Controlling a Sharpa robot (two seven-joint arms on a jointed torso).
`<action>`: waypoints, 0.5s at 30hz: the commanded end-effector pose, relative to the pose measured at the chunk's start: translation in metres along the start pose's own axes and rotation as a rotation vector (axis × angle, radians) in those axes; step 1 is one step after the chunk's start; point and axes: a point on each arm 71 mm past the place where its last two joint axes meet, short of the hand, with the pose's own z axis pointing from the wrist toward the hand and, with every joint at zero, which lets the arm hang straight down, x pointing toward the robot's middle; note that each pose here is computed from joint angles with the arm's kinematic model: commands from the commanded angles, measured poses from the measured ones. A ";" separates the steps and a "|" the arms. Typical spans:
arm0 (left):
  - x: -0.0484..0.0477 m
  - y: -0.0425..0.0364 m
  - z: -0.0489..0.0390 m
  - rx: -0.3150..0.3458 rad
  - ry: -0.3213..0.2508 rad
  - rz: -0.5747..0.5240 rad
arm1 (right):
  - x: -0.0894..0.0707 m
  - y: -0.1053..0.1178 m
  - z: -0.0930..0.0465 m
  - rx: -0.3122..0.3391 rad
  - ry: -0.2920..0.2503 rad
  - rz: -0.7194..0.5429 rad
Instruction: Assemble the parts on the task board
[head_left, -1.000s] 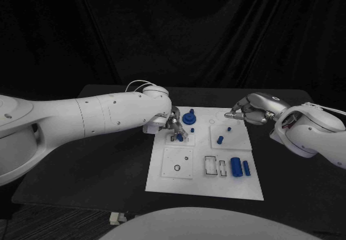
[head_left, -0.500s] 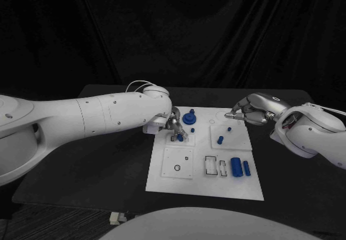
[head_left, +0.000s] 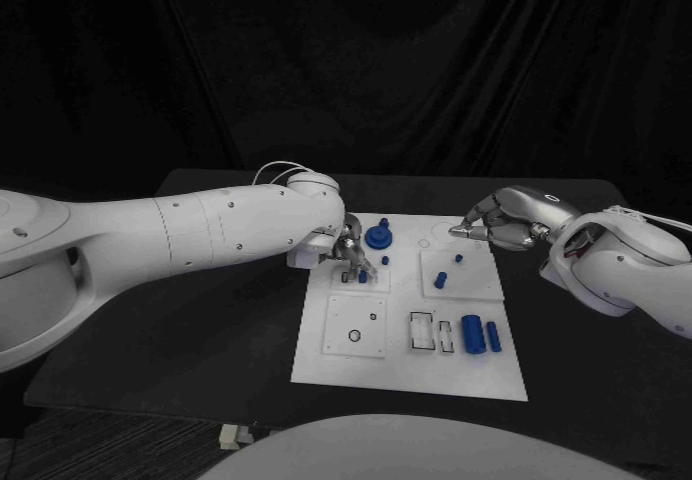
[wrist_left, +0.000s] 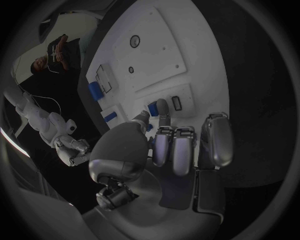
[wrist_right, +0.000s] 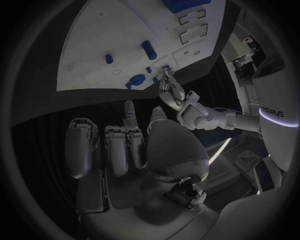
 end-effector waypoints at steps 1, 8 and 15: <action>0.0016 -0.0031 0.0005 0.022 0.009 -0.006 | 0.001 -0.001 -0.001 0.014 0.003 0.000; 0.0020 -0.0038 0.0007 0.024 0.012 -0.004 | 0.001 -0.002 -0.001 0.015 0.003 0.000; 0.0021 -0.0041 0.0009 0.024 0.014 -0.003 | 0.001 -0.002 -0.001 0.016 0.003 0.000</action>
